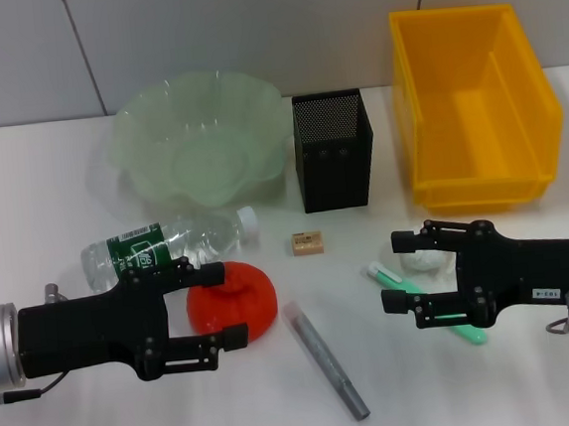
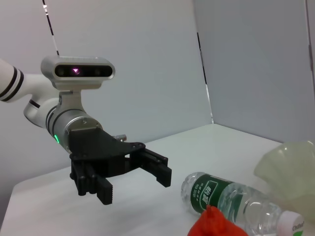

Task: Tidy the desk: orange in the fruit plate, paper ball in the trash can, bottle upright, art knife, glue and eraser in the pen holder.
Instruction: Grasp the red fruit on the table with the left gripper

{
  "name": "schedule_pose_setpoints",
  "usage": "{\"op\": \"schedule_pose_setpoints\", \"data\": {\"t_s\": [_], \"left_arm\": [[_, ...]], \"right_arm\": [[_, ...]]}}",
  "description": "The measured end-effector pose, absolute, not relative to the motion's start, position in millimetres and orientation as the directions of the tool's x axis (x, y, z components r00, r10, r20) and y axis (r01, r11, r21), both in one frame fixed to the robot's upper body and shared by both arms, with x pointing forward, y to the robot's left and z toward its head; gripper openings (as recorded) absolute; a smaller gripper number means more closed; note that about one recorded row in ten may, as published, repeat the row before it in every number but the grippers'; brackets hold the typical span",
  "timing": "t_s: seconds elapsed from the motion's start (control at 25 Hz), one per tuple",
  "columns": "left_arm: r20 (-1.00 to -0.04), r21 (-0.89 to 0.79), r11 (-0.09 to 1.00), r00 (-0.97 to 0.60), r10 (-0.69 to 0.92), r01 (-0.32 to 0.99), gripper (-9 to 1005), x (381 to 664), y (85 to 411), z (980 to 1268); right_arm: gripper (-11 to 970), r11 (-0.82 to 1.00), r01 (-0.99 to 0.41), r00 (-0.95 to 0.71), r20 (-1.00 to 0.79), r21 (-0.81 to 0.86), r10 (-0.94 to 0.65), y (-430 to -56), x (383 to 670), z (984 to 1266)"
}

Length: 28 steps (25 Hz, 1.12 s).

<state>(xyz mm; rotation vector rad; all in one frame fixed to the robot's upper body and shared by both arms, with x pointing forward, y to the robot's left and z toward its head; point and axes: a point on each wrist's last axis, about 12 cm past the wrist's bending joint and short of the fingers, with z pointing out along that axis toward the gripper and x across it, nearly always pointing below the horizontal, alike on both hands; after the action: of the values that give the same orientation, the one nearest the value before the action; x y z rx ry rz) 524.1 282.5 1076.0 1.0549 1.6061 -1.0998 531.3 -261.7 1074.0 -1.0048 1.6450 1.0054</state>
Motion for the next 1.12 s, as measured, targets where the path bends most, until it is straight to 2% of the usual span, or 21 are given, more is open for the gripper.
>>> {"op": "schedule_pose_setpoints", "data": {"t_s": [0.84,1.12], "left_arm": [[-0.957,-0.189,0.253,-0.235,0.169,0.949,826,526.0,282.3,1074.8],[-0.948,-0.138,0.330,-0.221,0.230,0.934,822,541.3,277.8,1069.7]], "right_arm": [[821,0.337,-0.926,-0.238,-0.957,0.173,-0.164,-263.5,529.7,1072.9],[821,0.342,-0.924,-0.240,-0.957,0.173,-0.164,-264.1,529.7,1072.4]]}}
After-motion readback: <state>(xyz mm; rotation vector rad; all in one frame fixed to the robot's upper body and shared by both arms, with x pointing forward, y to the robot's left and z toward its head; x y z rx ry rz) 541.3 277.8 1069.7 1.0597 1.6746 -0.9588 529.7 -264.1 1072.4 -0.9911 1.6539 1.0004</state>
